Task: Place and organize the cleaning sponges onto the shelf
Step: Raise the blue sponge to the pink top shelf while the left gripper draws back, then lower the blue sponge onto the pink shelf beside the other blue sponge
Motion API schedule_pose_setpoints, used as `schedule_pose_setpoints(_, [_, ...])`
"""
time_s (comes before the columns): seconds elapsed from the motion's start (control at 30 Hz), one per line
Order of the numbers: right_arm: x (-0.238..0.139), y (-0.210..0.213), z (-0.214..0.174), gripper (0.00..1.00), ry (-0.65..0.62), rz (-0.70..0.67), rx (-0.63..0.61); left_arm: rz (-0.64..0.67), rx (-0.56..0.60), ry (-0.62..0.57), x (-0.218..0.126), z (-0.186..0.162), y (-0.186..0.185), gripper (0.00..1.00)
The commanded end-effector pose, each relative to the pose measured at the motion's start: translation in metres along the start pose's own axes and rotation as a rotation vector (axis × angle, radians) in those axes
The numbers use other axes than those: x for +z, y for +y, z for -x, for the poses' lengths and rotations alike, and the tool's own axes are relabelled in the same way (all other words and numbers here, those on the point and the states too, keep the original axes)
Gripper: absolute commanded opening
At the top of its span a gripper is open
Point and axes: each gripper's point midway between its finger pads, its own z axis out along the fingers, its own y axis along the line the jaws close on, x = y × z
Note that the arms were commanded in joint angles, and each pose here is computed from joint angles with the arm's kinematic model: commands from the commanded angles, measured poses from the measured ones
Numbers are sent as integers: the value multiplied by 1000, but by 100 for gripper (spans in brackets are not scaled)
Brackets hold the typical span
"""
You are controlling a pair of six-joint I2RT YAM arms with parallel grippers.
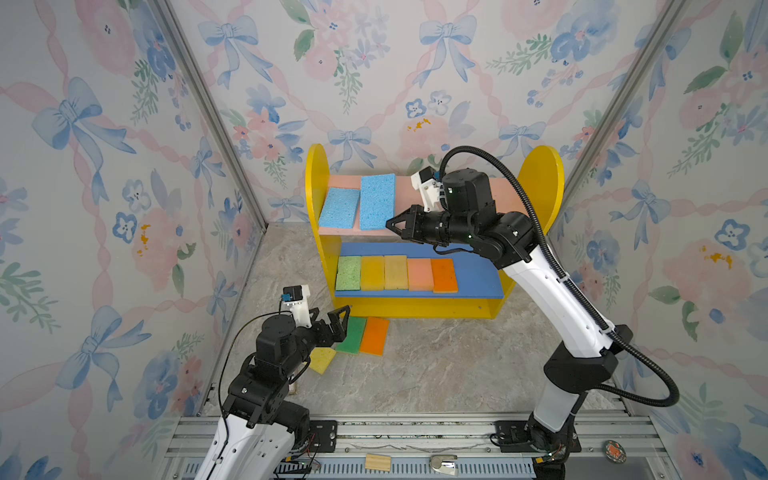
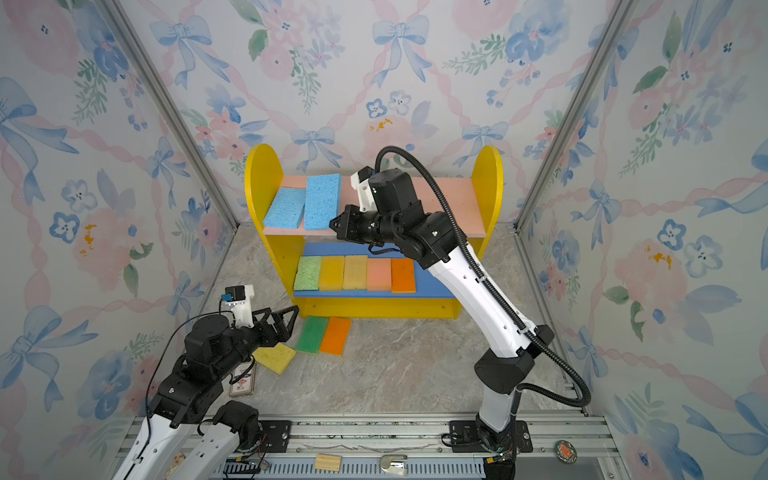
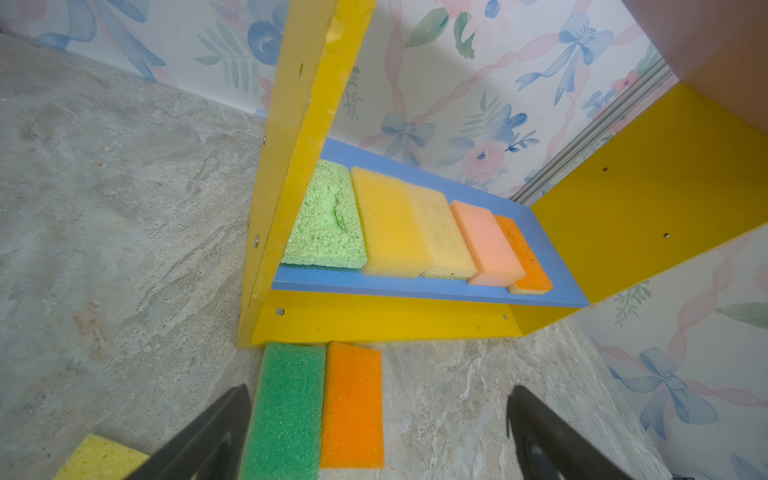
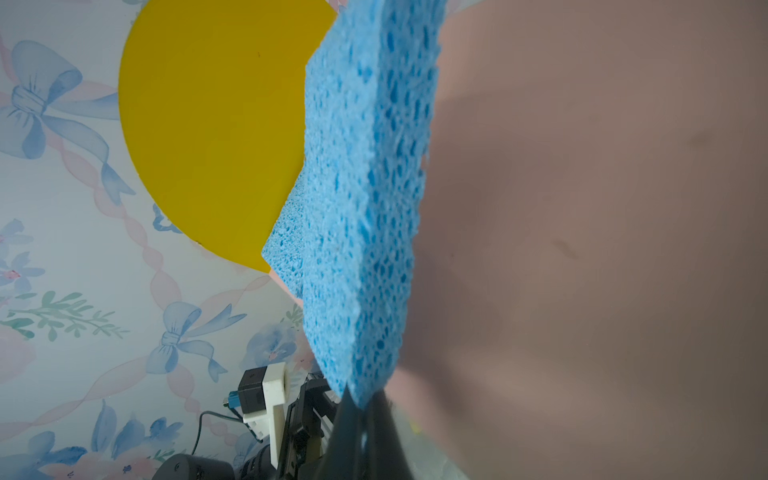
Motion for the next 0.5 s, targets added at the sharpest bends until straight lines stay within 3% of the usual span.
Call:
schedule_pose_setpoints(0.0, [3,-2,4,4,15,7,23,-9,23,1,-1,-3,-1,98])
schedule_pose_setpoints(0.03, [5,-1,4,7,16,13,24,-11,23,1,-1,-2,-1,98])
schedule_pose_setpoints(0.13, [7,-2,5,28,17,13,28,-11,23,3,0,-3,-1,98])
schedule_pose_setpoints(0.23, [2,-6,4,35,2,-10,19,-12,24,3,-1,-3,-2,98])
schedule_pose_setpoints(0.37, [-8,-3,3,37,-20,3,15,-11,23,4,0,-2,-2,98])
schedule_pose_setpoints(0.47, [-13,-3,1,47,-20,-5,10,-11,24,5,0,-3,-1,98])
